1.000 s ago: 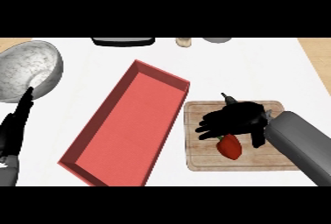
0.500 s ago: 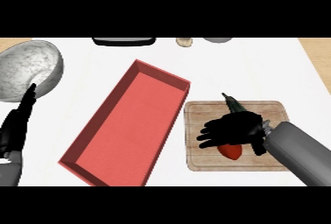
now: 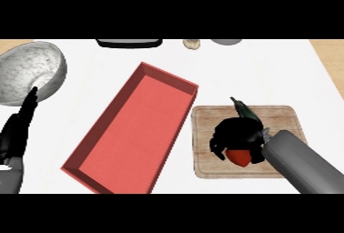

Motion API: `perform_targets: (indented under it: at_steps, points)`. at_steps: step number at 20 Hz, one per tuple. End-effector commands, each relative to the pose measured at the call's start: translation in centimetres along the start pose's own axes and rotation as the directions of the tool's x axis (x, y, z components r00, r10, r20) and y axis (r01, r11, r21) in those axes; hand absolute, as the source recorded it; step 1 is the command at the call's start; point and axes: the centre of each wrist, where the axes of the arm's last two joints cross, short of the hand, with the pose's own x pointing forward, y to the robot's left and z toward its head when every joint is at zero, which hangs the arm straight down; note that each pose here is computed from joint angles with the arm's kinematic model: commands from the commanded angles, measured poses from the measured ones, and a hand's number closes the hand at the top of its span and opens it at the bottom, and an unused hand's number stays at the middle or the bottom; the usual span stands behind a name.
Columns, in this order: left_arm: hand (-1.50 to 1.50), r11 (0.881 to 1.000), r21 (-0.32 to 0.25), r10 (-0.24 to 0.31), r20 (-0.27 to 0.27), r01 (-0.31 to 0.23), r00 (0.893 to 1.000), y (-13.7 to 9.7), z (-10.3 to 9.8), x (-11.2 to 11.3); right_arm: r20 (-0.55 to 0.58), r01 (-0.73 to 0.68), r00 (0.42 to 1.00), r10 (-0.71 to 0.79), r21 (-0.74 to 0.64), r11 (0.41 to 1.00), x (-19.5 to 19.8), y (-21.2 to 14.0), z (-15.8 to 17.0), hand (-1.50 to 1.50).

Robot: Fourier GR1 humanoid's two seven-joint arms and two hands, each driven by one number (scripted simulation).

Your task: Pick the bell pepper from the cutting board and place it in the cardboard box

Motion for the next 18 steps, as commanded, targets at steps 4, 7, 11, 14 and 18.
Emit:
perform_targets:
  at_steps: [4, 7, 11, 14, 18]
  points:
    - [0.00, 1.000, -0.010, 0.006, -0.011, -0.006, 1.000, 0.8, 1.1, -1.0, 0.000, -0.075, 0.997, 0.076, -0.167, 0.983, 0.0, 0.5, 0.1, 1.50]
    - [0.00, 1.000, 0.005, 0.003, -0.010, -0.003, 1.000, 1.1, 0.7, -0.9, -0.326, 0.053, 0.932, -0.158, -0.311, 0.949, -1.2, 1.2, 0.9, 1.50]
    - [0.00, 1.000, 0.031, -0.002, -0.034, 0.003, 0.999, 0.7, 1.6, -2.4, -0.584, 0.062, 0.725, -0.366, -0.473, 0.879, -2.4, 2.4, 4.8, 1.50]
    - [0.00, 1.000, 0.030, 0.004, -0.023, -0.003, 1.000, 1.0, 0.5, -1.3, -0.665, -0.102, 0.669, -0.332, -0.525, 0.845, -1.4, 0.8, 4.9, 1.50]
    - [0.00, 1.000, 0.025, 0.005, -0.023, -0.005, 1.000, -0.3, 0.7, -0.4, -0.651, -0.185, 0.674, -0.349, -0.606, 0.774, 1.1, -2.4, 6.4, 1.50]
